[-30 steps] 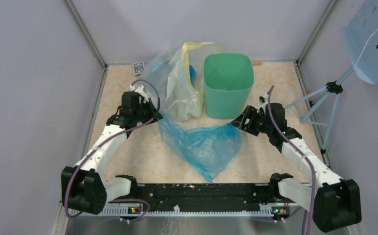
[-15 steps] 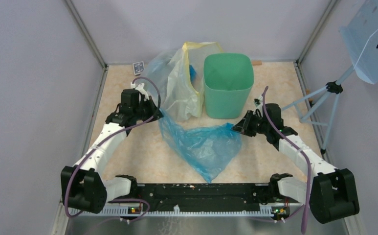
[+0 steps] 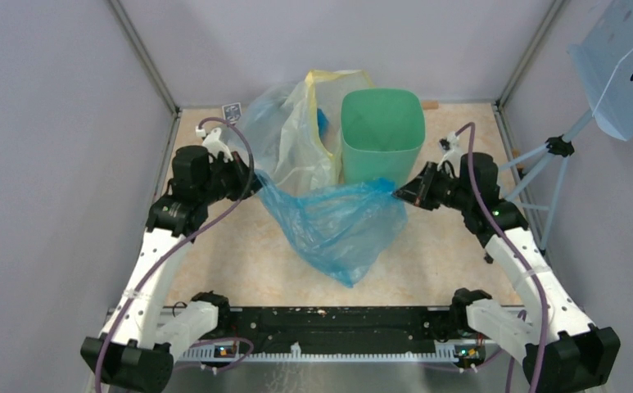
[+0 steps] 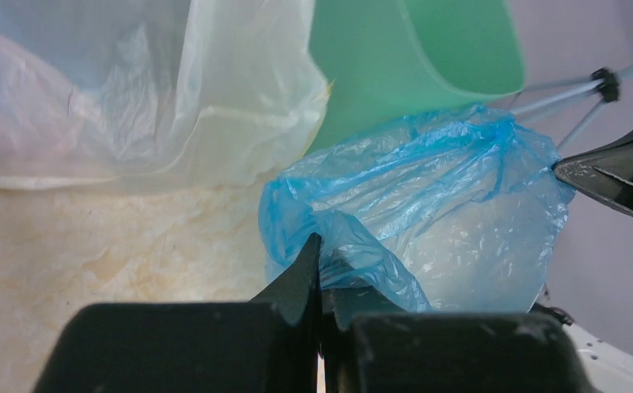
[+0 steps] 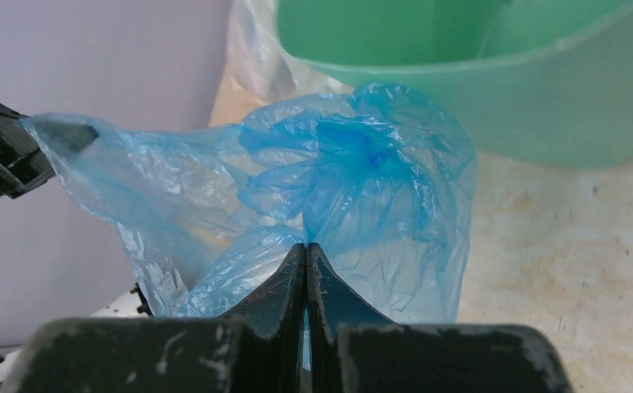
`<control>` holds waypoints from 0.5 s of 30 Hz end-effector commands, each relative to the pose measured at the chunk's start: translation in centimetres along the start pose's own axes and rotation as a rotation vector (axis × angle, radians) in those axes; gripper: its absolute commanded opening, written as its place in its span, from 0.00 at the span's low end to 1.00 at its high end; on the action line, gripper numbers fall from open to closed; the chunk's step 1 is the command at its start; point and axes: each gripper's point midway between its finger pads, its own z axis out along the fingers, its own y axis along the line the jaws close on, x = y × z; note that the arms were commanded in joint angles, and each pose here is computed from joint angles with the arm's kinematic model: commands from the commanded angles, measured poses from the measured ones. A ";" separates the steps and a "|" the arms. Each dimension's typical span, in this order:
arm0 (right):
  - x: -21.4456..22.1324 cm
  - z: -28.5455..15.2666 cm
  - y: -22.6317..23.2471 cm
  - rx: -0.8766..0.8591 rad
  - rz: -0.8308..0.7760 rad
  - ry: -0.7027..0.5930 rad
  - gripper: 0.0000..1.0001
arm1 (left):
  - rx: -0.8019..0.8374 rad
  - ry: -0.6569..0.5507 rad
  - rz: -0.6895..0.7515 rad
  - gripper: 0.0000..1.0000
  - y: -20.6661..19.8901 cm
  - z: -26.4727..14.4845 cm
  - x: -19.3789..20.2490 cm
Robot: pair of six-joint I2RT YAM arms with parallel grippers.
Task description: Put the trash bags into the trash bin
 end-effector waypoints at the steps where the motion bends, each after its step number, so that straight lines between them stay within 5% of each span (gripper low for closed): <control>1: -4.9 -2.9 4.6 -0.044 -0.098 -0.103 0.00 | 0.070 -0.123 0.022 0.00 -4.0 -3.7 -4.2; 9: -12.8 -1.5 7.1 -0.007 -0.157 -0.218 0.00 | 0.239 -0.292 0.068 0.00 -9.9 -5.8 -11.0; 15: -18.7 2.4 4.5 0.140 -0.167 -0.284 0.00 | 0.374 -0.350 0.099 0.00 -13.3 -4.3 -15.7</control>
